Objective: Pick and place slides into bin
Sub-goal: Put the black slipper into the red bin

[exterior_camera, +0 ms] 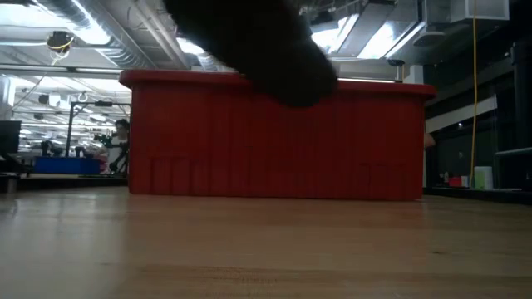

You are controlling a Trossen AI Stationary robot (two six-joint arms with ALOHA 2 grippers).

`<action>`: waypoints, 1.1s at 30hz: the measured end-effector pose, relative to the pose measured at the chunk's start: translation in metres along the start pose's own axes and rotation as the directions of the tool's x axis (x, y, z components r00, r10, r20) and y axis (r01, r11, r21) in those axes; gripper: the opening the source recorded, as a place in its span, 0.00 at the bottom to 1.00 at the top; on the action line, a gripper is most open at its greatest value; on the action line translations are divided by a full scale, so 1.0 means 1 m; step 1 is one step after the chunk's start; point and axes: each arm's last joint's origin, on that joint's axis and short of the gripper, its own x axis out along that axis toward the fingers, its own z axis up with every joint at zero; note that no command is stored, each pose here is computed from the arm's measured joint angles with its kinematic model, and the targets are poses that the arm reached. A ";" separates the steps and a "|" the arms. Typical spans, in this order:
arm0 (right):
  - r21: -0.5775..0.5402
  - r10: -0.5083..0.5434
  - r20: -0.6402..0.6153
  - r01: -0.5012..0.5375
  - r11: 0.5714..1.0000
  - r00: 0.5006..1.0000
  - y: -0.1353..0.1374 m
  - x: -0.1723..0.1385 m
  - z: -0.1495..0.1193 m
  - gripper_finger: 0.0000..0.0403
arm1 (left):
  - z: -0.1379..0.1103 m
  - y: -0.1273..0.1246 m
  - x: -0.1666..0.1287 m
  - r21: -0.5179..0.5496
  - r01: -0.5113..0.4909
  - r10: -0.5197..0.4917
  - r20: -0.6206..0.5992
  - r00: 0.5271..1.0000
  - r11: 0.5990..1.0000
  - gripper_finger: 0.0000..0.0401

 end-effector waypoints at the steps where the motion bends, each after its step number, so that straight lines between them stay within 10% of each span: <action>1: 0.000 0.001 0.003 -0.001 1.000 1.000 0.000 -0.001 0.000 0.02 | 0.003 0.007 0.000 -0.017 -0.027 0.028 0.021 0.999 0.999 0.01; 15: -0.026 -0.049 0.093 0.052 0.998 0.994 0.004 -0.007 0.011 0.02 | 0.012 0.108 0.010 -0.124 -0.250 0.260 0.066 0.963 0.960 0.01; 33: -0.030 -0.052 0.101 0.055 0.998 0.994 0.004 -0.007 0.011 0.02 | -0.007 0.201 0.101 -0.053 -0.419 0.391 -0.267 0.881 0.907 0.01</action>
